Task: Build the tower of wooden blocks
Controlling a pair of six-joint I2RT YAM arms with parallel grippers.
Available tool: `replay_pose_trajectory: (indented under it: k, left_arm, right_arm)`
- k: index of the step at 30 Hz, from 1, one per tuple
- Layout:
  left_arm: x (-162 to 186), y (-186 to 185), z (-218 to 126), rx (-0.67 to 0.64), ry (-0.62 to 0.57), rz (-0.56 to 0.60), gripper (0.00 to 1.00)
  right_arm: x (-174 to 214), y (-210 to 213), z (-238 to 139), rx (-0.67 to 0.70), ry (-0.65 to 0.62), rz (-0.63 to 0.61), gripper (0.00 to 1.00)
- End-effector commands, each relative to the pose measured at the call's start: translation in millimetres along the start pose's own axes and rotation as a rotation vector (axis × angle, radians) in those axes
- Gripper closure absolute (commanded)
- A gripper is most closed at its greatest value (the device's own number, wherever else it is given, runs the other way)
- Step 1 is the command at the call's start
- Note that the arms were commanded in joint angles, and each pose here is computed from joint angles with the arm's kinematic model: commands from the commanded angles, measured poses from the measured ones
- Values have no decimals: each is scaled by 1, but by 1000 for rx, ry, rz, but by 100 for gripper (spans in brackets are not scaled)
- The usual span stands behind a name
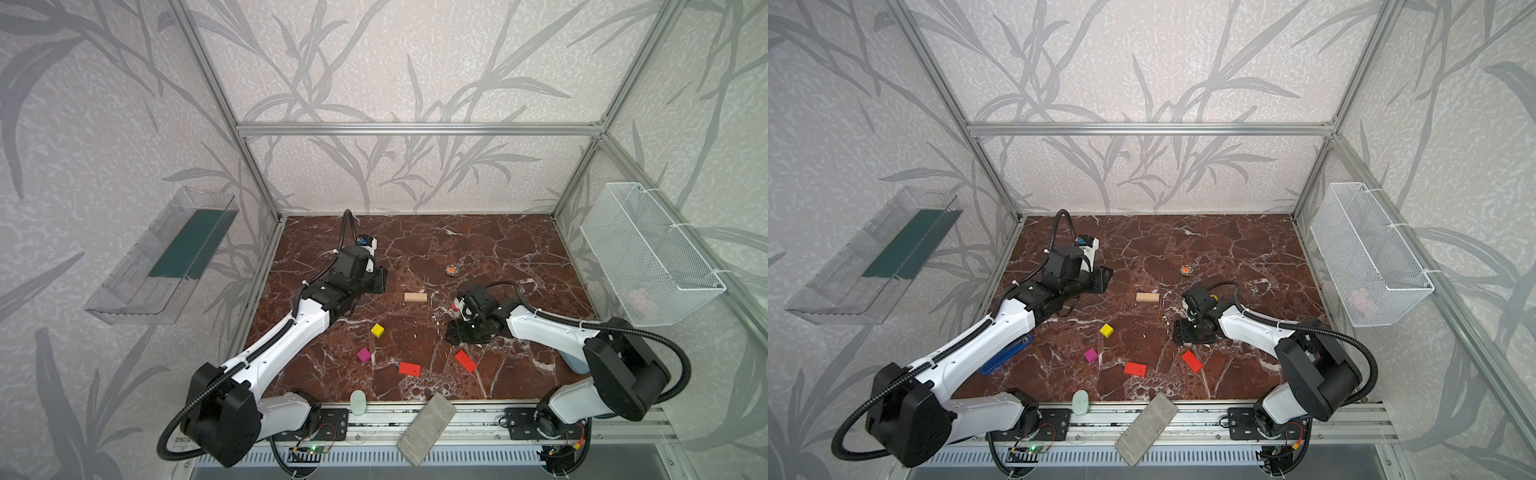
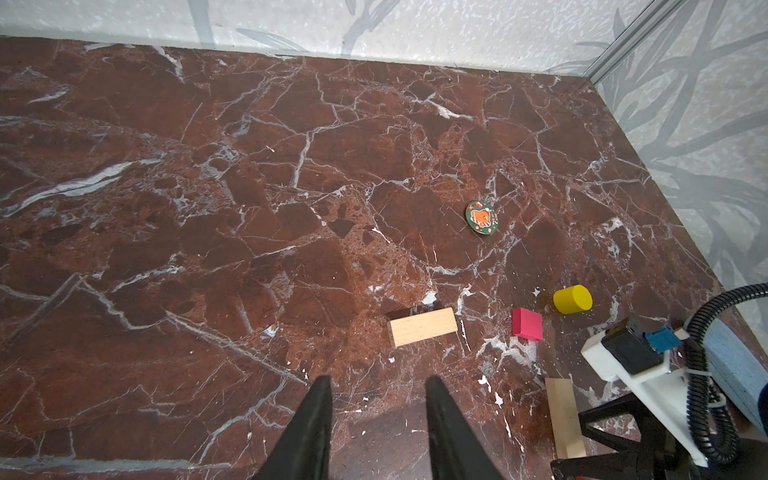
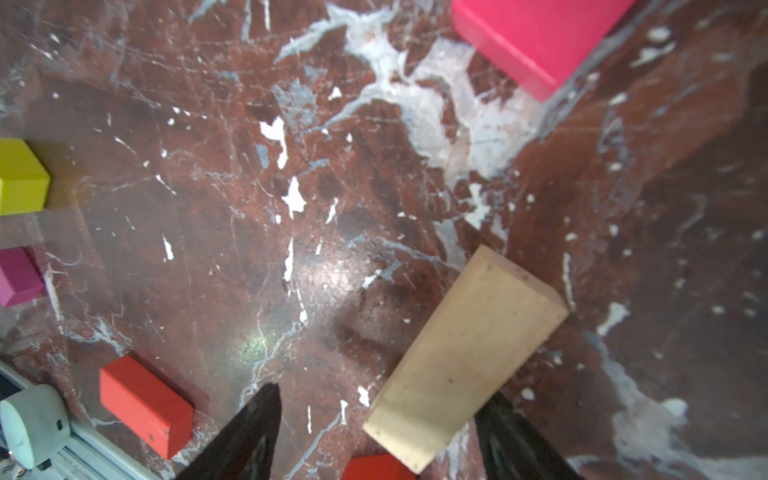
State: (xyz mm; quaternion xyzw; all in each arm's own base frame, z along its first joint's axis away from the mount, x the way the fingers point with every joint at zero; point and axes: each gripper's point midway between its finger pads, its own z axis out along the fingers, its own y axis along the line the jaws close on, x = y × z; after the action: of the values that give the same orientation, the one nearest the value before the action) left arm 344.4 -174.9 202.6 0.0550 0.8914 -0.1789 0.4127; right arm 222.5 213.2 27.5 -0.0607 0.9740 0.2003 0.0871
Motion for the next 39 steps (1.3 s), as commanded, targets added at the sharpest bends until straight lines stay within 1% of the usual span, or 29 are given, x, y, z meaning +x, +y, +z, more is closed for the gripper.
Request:
replay_pose_trajectory:
  k: [1,4,7,8,17,23,28,33,39]
  left_arm:
    - [-3,4,-6,-7,-26,7,63]
    - [-4,4,-6,-5,-30,4,63]
    - [-3,4,-6,-4,-27,3,63]
    - [-3,5,-5,-5,-25,1,63]
    - [-3,4,-3,5,-21,-6,63]
    - [-3,5,-6,5,-28,-8,63]
    - [-4,5,-7,8,-32,-14,63]
    - [-3,5,-8,10,-30,-13,63]
    - [-2,6,-7,8,-31,-13,63]
  right_arm:
    - [5,8,3,-58,6,45,27]
    - [4,14,2,-84,4,56,27]
    - [7,20,3,-93,13,41,28]
    - [8,22,3,-96,18,67,28]
    - [14,42,14,-126,39,64,29]
    - [7,54,18,-146,29,49,29]
    - [-2,72,16,-190,10,36,29]
    - [-8,84,-4,-189,-30,-2,30]
    - [-15,63,-49,-31,-140,-47,32]
